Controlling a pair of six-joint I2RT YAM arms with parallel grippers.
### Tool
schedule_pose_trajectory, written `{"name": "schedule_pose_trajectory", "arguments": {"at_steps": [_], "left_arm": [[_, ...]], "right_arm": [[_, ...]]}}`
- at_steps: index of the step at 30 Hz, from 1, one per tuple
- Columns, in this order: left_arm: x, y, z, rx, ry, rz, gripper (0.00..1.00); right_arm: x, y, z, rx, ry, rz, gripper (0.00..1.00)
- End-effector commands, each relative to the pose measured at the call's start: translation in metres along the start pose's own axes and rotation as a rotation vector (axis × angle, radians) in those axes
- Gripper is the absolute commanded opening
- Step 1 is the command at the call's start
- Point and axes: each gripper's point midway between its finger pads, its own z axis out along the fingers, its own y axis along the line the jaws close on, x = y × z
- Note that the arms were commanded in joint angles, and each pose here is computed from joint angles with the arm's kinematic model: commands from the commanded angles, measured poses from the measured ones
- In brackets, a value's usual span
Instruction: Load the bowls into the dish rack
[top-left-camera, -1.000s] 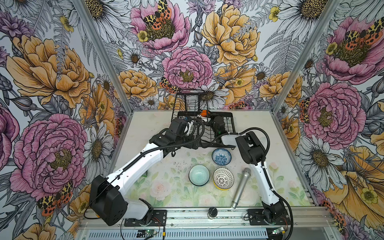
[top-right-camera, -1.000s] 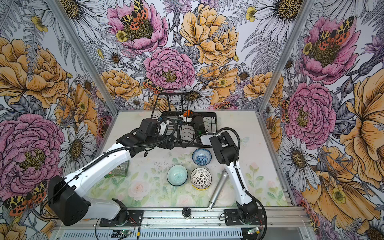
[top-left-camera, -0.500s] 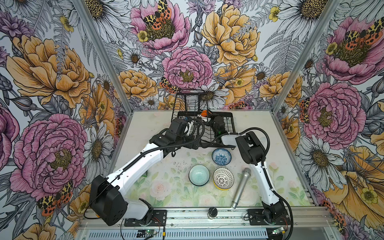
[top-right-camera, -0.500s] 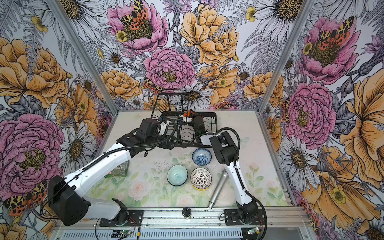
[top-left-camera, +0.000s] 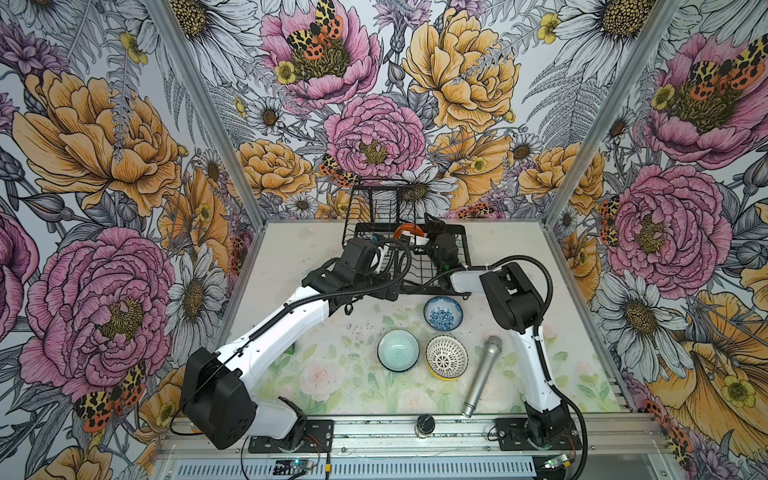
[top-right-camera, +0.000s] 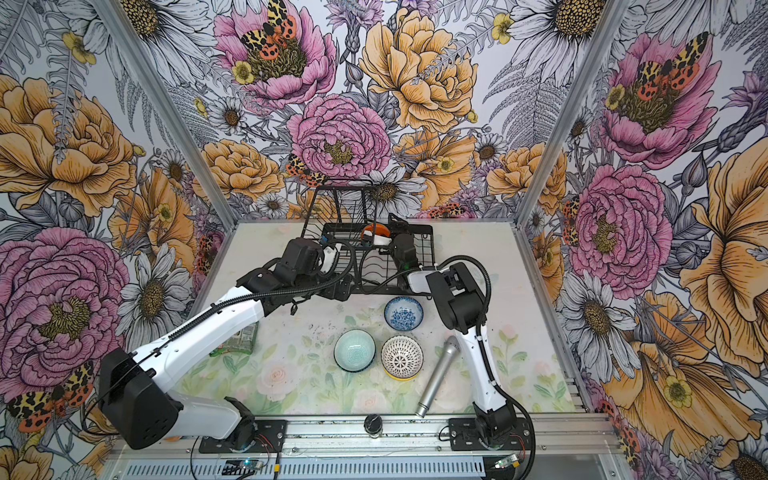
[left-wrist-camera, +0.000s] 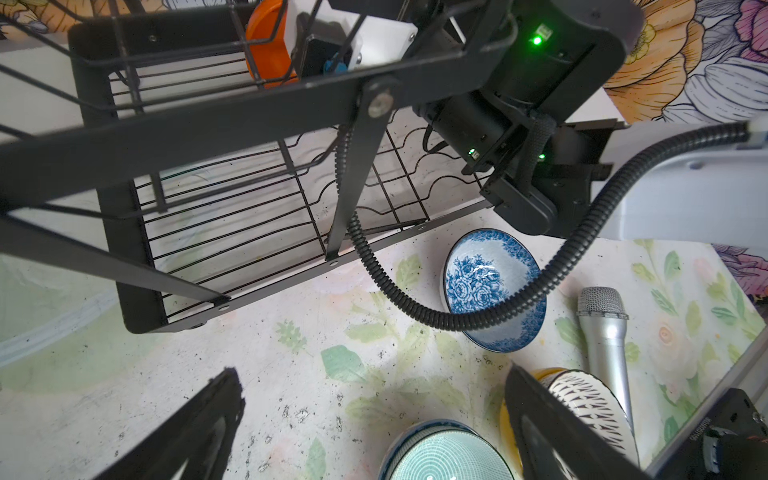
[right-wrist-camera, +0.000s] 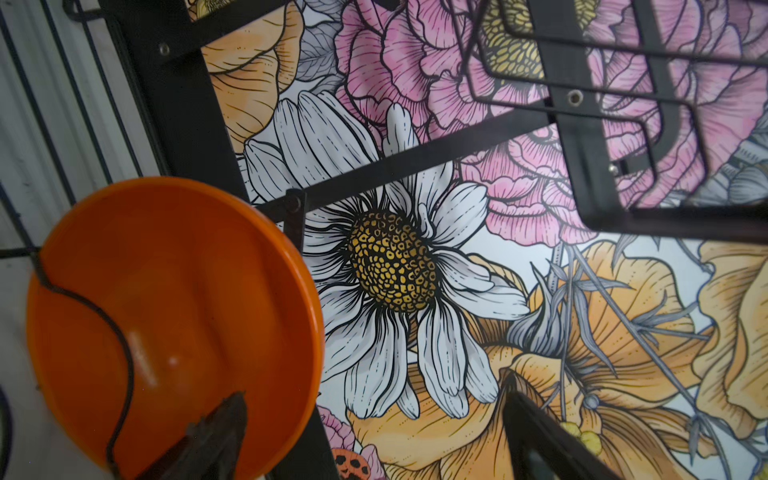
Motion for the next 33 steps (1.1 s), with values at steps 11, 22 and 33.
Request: {"name": "schedule_pose_trajectory", "arguments": {"at_steps": [11,22,33], "left_arm": [[-0.003,0.013,-0.001,-0.042,-0.039,-0.023,0.99],[-0.007,0.007,0.003,0.016,-0.058,-0.018,0.99],[0.004,-0.004,0.026,0.049,-0.007,0.013,0.99]], "right_arm": [[0.004,-0.083,-0.091,0.052,0.066,0.165,0.99],[0.045,-0.104,-0.178,0.071,0.278,0.327,1.0],[0.039,-0.135,-0.245,-0.122,0.622,0.877,0.99]]}}
